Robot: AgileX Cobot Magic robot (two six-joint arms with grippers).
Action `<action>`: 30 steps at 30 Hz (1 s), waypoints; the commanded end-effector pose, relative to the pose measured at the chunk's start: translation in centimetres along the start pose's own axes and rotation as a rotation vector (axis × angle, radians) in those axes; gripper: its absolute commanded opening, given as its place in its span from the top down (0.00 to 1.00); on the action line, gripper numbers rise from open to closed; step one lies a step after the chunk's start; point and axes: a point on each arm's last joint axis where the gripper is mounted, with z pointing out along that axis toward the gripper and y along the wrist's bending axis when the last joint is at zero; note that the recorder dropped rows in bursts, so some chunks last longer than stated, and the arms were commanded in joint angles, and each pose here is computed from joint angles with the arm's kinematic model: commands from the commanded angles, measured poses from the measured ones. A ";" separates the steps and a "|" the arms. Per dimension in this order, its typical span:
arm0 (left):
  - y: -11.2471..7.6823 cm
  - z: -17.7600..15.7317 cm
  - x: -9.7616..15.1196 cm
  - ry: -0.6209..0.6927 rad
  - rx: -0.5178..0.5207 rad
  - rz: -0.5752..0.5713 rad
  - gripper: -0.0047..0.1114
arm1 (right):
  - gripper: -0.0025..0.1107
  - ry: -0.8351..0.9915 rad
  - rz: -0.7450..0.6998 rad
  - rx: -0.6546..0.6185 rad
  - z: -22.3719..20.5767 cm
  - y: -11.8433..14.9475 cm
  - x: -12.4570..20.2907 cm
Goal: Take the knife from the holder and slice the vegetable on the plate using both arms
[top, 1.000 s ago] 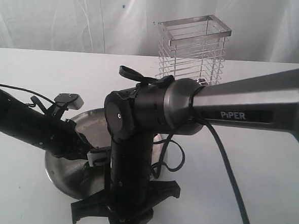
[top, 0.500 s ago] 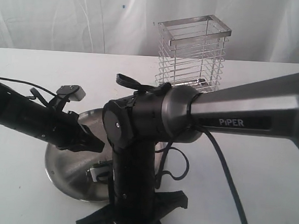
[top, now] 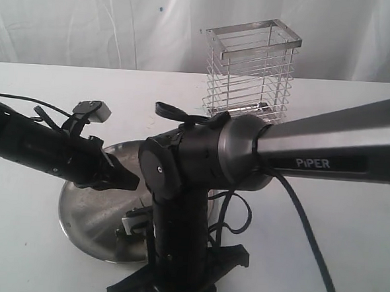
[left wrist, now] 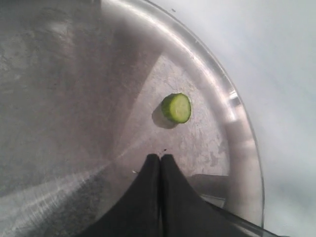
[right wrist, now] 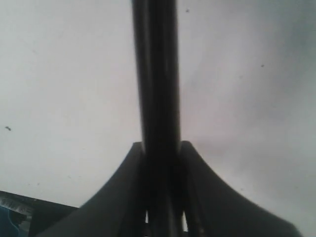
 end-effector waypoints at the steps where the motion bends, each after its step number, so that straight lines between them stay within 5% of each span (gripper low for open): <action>1: -0.9 -0.7 -1.0 -0.063 0.036 -0.016 0.96 | 0.98 -0.030 -0.025 0.054 -1.8 -1.0 0.8; 13: -3.4 -2.1 -0.9 -0.006 0.188 0.078 0.96 | 0.98 -0.110 -0.120 0.009 -5.9 -4.4 1.1; 22: -2.8 -3.8 -2.1 -0.066 -0.042 0.035 0.96 | 0.98 -0.264 -0.217 -0.091 -6.4 -8.7 -2.2; 30: -0.7 -4.2 -2.7 -0.141 -0.273 -0.028 0.96 | 0.98 -0.373 -0.322 -0.229 -5.3 -7.2 -7.1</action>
